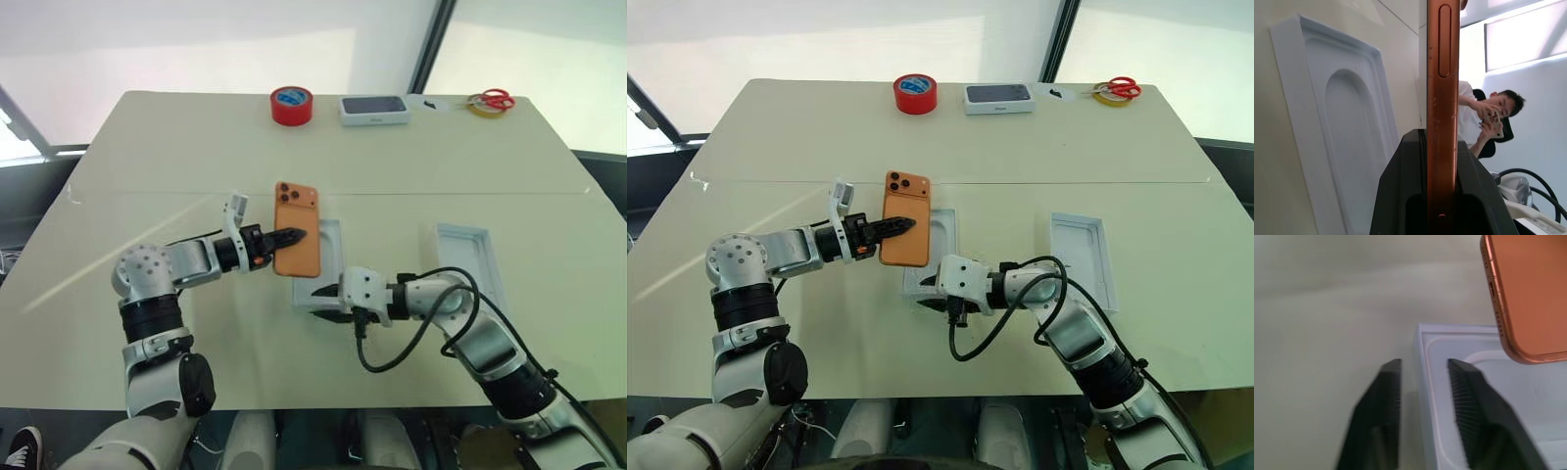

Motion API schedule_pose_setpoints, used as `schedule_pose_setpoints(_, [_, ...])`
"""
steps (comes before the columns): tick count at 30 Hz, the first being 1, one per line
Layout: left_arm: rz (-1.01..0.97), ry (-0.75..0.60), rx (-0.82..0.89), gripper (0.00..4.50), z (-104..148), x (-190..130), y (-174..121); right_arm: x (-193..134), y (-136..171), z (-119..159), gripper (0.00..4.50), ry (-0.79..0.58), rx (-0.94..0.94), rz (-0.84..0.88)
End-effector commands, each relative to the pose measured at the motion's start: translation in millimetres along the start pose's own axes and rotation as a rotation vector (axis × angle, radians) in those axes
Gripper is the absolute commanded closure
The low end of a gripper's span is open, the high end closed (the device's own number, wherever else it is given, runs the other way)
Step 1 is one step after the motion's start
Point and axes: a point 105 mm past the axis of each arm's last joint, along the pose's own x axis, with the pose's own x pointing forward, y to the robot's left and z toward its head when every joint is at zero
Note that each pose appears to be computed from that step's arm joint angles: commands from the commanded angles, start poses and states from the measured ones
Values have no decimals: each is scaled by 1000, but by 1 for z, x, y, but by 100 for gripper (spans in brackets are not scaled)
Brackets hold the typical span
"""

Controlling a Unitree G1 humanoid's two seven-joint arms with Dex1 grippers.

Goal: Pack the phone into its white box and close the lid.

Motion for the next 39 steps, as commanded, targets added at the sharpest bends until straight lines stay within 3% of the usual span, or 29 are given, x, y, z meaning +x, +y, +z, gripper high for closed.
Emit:
schedule_pose_setpoints(1, [-47,-3,22,450,1,-2,-11,-29,-7,27,89,-93,0,-37])
schedule_pose_setpoints(4, [-53,1,2,450,-3,-1,-9,-49,-7,23,89,-92,76,-43])
schedule_pose_setpoints(6, [-45,1,-5,450,-10,3,-4,-64,-11,3,89,-15,81,-64])
schedule_pose_setpoints(10, [-35,7,-32,450,-25,14,2,-81,-50,-13,89,11,129,-253])
schedule_pose_setpoints(28, [36,-33,-3,450,-30,23,14,-74,-55,-7,89,-33,95,-255])
schedule_pose_setpoints(36, [57,51,-5,72,-33,26,7,-71,-53,-8,81,-22,81,-253])
schedule_pose_setpoints(39, [74,107,37,72,-36,18,4,-71,-54,-9,81,-24,81,-257])
